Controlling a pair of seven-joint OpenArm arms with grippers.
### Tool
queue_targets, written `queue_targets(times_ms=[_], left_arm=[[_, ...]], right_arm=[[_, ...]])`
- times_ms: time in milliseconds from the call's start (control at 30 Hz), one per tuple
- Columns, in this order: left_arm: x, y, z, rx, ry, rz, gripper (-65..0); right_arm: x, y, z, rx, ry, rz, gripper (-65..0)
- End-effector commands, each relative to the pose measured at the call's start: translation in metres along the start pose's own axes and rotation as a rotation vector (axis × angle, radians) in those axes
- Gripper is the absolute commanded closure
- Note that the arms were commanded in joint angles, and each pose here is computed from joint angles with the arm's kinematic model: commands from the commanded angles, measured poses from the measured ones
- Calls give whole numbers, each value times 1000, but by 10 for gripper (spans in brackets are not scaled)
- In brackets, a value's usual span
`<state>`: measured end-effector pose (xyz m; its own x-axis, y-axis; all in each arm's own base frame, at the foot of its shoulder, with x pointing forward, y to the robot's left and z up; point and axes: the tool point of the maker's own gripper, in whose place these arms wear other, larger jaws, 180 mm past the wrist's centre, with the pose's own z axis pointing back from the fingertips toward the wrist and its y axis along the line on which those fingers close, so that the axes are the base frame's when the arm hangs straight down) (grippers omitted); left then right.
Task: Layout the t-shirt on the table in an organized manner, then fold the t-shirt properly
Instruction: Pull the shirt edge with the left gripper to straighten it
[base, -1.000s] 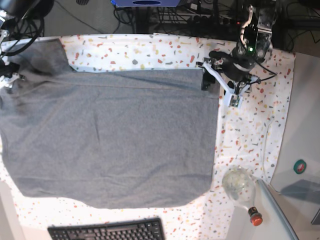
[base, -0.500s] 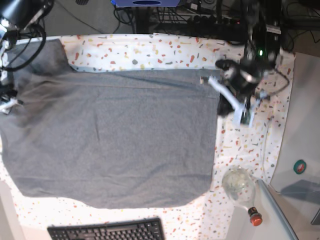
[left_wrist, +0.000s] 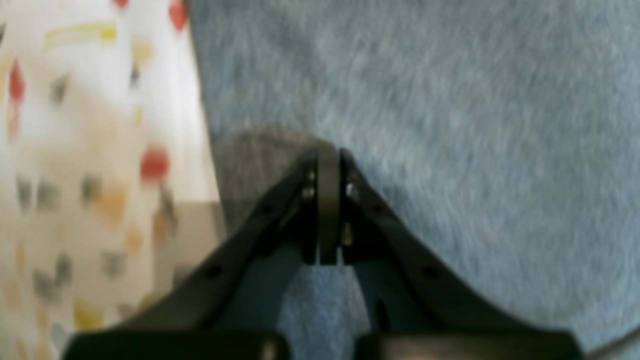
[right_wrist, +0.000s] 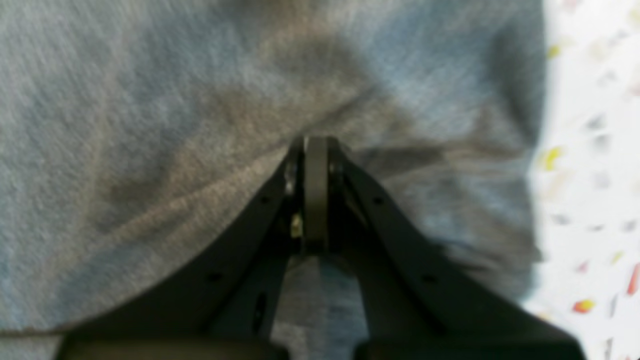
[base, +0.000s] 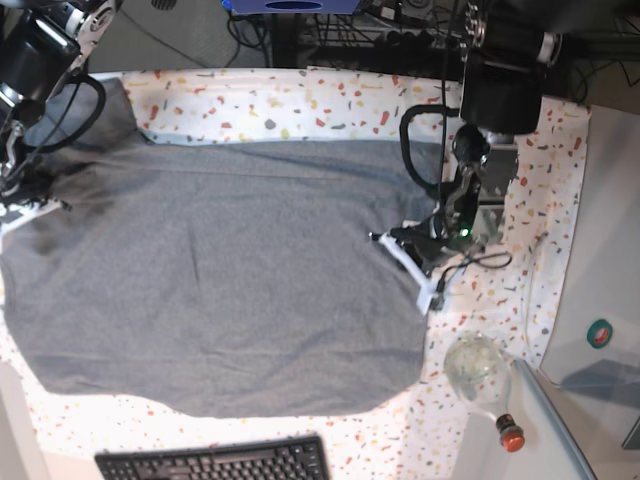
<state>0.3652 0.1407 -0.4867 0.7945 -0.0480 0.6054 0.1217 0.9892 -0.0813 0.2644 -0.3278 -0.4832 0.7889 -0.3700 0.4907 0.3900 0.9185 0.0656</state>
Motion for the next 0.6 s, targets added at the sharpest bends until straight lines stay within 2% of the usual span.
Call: queue_targets(times_ms=[0, 133, 267, 367, 500, 567], left_arm=[[7, -5, -5, -9, 9, -16, 0], [9, -15, -27, -20, 4, -10, 0], [34, -18, -32, -24, -37, 5, 0], [53, -24, -23, -37, -86, -12, 0], [60, -39, -1, -66, -83, -47, 0], [57, -33, 17, -62, -75, -20, 0]], right_arm=[[32, -8, 5, -12, -72, 2, 0], [37, -6, -3, 4, -52, -17, 0], [45, -7, -2, 4, -66, -16, 0], [53, -14, 4, -13, -88, -6, 0], [51, -16, 5, -18, -88, 0, 0], [51, -16, 5, -18, -88, 0, 0]])
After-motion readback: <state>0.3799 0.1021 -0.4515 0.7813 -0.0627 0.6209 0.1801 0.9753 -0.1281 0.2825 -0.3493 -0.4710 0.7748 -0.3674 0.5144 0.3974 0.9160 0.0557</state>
